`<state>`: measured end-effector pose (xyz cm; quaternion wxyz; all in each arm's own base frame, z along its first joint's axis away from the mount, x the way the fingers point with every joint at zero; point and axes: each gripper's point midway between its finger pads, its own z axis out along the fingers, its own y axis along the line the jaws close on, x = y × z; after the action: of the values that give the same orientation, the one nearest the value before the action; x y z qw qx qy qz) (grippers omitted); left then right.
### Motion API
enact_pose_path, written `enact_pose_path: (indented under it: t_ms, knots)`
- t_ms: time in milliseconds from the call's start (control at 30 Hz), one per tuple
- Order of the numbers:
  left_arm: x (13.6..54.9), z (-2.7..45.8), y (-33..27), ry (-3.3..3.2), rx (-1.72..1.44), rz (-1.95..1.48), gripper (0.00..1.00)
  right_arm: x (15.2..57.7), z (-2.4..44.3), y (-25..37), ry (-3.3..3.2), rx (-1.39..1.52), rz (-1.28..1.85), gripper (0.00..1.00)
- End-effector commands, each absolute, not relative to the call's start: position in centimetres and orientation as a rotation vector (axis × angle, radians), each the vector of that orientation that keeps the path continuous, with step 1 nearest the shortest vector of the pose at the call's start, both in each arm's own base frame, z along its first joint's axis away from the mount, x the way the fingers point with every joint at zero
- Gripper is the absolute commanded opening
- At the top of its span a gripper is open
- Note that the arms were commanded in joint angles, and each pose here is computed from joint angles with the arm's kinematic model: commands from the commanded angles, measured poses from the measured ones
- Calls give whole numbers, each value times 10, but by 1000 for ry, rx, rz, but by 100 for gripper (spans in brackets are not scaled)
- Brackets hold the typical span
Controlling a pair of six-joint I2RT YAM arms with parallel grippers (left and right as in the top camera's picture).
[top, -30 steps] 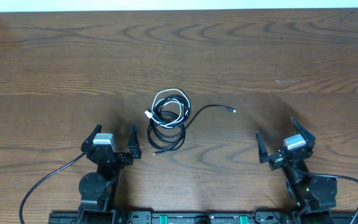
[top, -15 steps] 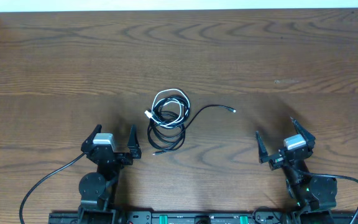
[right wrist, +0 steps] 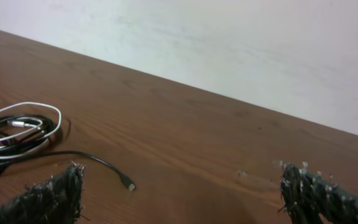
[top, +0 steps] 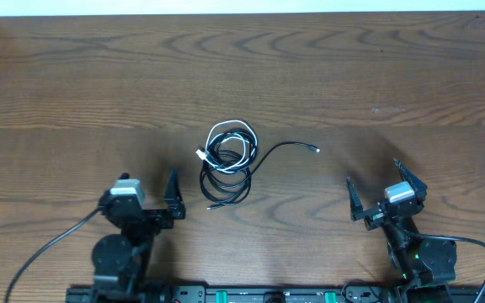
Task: Untangle cables
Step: 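Reach the left gripper over the tangled black and white cables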
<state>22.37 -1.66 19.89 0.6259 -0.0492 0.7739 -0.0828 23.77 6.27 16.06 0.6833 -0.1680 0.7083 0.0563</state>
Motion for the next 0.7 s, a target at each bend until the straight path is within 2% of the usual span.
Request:
enact_pose_path:
  t_ms: [0, 333, 667]
  knots:
    - [216, 241, -24, 1802, -122, -261, 98, 237, 160, 64, 1590, -371, 137, 99]
    - [217, 299, -49, 2212, -74, -374, 98, 237, 160, 64, 1590, -371, 137, 99]
    - [258, 256, -73, 2595, -91, -501, 98, 237, 160, 64, 1590, -371, 138, 99]
